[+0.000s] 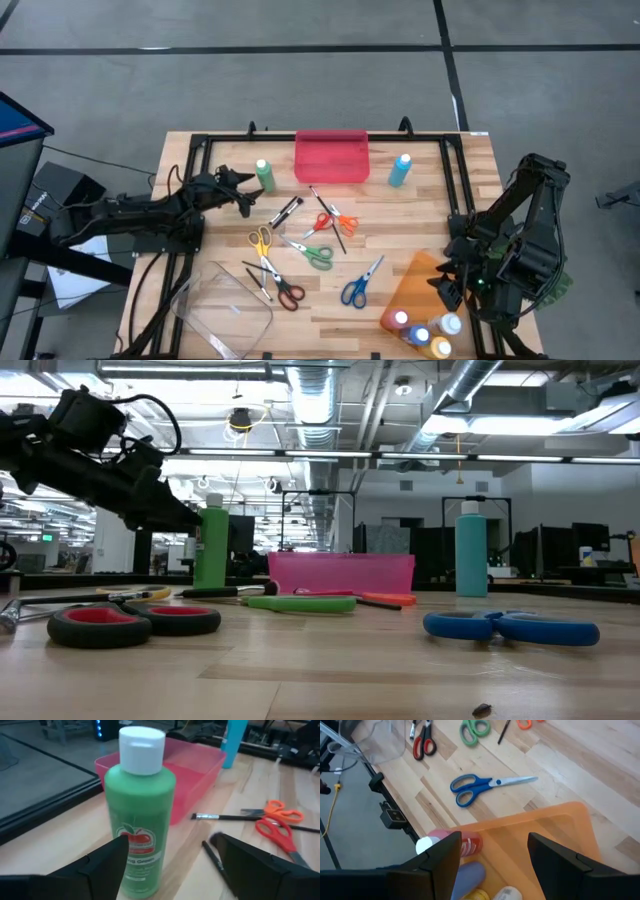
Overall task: Pick & Place Paint Supplies
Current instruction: Put the green paint bottle into the orange bin
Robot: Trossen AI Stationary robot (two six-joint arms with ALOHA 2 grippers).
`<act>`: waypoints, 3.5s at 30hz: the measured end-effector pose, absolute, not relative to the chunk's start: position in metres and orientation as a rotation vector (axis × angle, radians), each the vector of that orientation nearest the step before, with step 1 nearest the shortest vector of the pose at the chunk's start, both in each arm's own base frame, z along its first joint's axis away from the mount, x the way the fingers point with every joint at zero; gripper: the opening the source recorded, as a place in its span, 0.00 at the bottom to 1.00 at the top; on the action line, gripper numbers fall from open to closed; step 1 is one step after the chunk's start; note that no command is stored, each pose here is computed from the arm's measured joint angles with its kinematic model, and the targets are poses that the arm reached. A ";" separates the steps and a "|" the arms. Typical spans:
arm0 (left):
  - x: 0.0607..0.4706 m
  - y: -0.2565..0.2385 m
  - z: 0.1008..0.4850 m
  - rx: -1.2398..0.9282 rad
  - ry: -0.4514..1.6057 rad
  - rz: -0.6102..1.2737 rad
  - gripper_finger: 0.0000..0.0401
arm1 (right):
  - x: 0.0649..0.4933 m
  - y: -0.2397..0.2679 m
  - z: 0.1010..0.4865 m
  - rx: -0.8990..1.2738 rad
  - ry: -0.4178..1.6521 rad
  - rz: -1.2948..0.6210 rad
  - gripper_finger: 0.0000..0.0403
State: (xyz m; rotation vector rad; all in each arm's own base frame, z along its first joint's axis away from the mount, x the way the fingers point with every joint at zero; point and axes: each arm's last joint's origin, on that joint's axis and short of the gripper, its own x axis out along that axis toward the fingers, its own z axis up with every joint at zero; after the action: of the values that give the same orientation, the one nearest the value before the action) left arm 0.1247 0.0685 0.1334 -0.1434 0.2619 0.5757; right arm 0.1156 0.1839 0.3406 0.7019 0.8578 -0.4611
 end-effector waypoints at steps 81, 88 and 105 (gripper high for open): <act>0.167 0.096 0.092 -0.145 0.256 0.720 0.66 | 0.114 0.181 0.340 0.661 0.844 -0.483 0.56; 0.167 0.096 0.092 -0.147 0.256 0.718 0.52 | 0.114 0.180 0.340 0.654 0.845 -0.485 0.56; 0.187 0.066 0.102 -0.262 0.139 0.544 0.49 | 0.117 0.173 0.341 0.593 0.787 -0.516 0.56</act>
State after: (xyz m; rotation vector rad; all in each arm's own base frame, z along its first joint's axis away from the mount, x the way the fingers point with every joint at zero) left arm 0.1870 0.0663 0.1024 -0.2621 0.1395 0.5442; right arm 0.1174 0.1726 0.3408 0.5927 0.7866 -0.5157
